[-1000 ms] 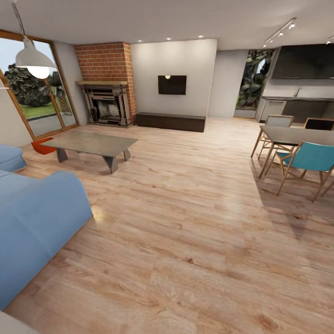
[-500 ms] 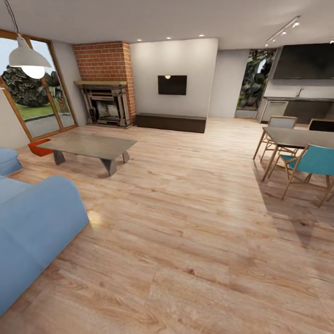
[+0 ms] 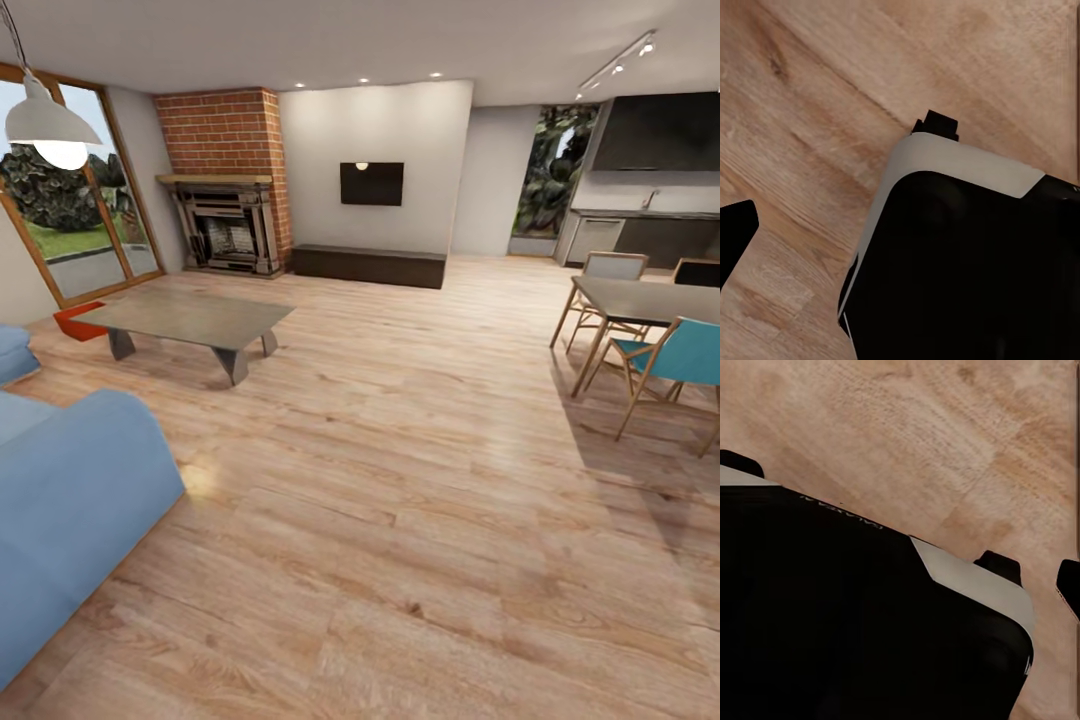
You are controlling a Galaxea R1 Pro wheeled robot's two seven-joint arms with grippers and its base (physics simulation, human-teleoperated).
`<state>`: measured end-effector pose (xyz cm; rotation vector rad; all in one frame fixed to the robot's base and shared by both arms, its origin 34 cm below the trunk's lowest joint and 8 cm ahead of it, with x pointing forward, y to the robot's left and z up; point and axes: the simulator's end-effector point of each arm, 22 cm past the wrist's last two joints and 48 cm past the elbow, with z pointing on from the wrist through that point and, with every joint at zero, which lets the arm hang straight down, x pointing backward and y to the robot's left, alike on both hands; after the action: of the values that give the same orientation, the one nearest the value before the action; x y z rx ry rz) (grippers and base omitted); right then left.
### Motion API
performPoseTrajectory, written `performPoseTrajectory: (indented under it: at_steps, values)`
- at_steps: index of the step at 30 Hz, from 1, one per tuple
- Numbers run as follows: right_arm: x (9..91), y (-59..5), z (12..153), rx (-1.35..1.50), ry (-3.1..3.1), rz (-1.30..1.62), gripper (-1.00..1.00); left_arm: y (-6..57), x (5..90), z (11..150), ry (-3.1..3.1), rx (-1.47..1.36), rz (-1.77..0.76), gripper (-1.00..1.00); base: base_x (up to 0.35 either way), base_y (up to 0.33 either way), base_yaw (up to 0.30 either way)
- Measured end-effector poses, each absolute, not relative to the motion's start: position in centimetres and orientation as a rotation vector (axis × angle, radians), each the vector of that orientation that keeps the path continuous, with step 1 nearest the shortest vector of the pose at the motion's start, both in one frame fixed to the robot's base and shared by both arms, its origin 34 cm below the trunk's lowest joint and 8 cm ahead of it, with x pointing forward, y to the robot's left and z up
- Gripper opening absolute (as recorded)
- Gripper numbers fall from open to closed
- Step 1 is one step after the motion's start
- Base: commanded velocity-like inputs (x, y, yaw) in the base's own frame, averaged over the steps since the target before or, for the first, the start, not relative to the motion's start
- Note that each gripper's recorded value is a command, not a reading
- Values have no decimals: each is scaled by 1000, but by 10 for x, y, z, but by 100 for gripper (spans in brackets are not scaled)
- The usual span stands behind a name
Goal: Move the two storage containers from the living room to the garage. In the garage, place one container on the floor and stack the other container on top of it (either order is fine).
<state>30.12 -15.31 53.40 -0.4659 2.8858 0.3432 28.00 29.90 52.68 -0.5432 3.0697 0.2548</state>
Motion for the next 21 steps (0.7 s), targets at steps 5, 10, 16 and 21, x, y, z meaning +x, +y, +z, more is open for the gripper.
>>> performPoseTrajectory:
  at_steps: [5,10,16,21]
  values:
    - [301,-154,534,-466,2887,342,100,299,280,527,3070,-543,255,100,235,0,-60]
    - [301,-154,534,-465,2887,342,100,298,280,527,3070,-542,253,100,235,0,-49]
    - [302,-155,534,-468,2884,338,100,298,280,527,3070,-541,252,100,235,0,-6]
    - [302,-155,534,-469,2884,337,100,298,280,527,3070,-541,253,100,254,0,0]
